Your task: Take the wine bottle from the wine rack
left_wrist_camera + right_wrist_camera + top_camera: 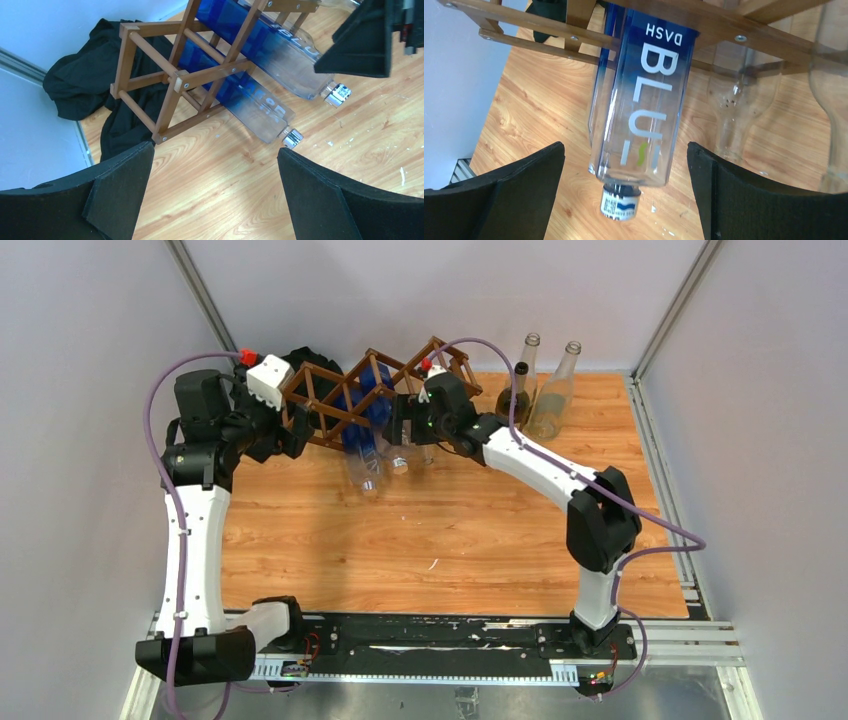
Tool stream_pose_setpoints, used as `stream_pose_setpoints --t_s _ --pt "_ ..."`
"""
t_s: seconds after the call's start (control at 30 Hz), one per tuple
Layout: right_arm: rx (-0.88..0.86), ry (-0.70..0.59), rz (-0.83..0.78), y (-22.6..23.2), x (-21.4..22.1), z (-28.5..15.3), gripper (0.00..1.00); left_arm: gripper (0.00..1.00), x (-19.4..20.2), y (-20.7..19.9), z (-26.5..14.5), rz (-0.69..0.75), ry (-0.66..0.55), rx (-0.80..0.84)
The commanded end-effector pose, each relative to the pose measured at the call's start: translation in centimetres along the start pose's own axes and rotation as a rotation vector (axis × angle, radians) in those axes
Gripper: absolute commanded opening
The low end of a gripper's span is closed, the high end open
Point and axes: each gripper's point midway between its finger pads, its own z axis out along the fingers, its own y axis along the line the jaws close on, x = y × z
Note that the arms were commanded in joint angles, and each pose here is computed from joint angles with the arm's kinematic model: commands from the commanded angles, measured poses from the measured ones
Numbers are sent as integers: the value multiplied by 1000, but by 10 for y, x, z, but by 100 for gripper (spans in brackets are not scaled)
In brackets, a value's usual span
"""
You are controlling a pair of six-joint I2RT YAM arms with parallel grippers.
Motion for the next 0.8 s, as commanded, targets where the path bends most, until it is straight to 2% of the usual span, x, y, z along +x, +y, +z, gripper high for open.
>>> stream_pose_setpoints --t_s 0.0,0.47,0.77 --pt "-41 3 26 16 -5 17 96 100 2 -2 -4 17 -9 1" --pt "26 1 67 -7 13 74 97 100 -3 -9 -10 24 -35 22" --pt "14 -62 119 -8 8 93 98 100 5 -10 -8 22 -16 26"
